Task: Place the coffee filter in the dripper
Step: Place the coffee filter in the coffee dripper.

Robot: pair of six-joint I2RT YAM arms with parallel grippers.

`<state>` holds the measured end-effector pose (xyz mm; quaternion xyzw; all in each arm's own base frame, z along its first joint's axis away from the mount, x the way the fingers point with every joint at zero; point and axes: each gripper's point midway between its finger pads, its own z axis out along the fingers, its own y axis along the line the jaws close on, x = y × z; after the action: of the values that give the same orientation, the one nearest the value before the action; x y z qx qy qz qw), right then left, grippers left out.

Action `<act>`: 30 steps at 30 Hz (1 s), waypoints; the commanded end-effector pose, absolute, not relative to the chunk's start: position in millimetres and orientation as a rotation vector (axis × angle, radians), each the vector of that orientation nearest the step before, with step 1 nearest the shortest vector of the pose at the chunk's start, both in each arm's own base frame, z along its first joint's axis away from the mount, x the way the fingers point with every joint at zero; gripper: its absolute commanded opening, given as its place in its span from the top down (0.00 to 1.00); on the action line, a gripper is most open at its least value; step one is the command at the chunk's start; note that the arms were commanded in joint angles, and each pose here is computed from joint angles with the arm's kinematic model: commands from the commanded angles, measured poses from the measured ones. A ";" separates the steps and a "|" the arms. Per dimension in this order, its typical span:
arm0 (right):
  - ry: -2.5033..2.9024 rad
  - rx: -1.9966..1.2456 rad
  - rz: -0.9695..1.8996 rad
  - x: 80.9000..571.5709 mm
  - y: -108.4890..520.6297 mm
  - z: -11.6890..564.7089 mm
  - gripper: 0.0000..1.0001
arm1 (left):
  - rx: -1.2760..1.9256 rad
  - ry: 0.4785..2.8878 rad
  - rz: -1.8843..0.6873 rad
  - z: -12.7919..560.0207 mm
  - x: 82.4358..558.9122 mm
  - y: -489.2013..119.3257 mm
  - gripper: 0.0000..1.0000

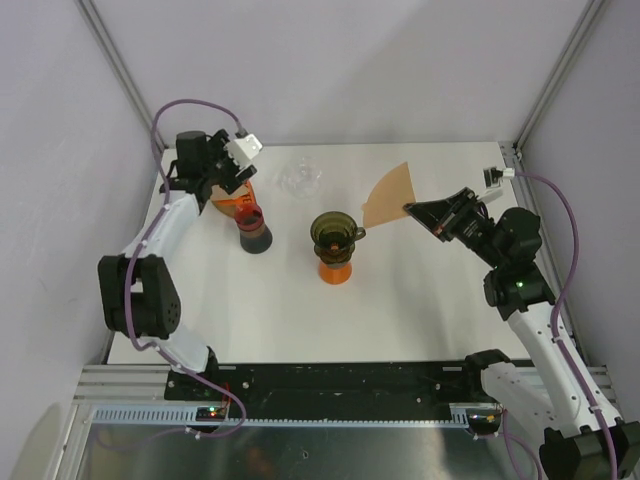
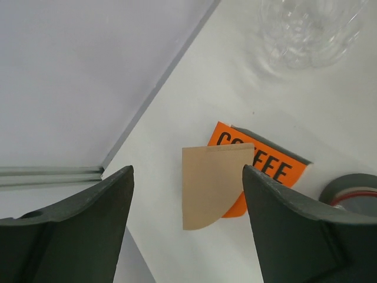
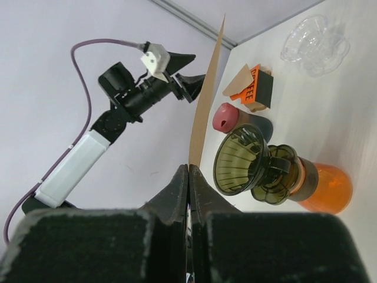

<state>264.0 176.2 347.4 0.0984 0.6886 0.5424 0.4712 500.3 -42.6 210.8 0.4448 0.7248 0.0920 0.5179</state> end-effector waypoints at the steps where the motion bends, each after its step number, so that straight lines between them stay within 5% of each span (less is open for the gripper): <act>1: 1.569 0.148 1.366 249.4 182.2 388.1 1.00 | 0.974 1.687 0.078 286.0 455.6 -66.9 0.20; 12: 1.433 -0.314 1.458 188.0 244.0 422.4 1.00 | 0.920 1.664 -0.342 369.7 315.7 -119.8 0.19; 23: 1.159 -0.911 1.586 105.6 279.9 435.0 1.00 | 1.004 1.554 -0.914 406.8 179.9 -168.9 0.31; 30: 1.375 -0.677 1.591 135.0 294.5 442.9 1.00 | 1.148 1.420 -0.825 419.5 163.4 -168.3 0.34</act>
<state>120.2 294.0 420.5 -0.3218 0.5394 0.6461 0.4336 184.2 -164.6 406.7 0.4359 0.6377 -0.3475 0.5316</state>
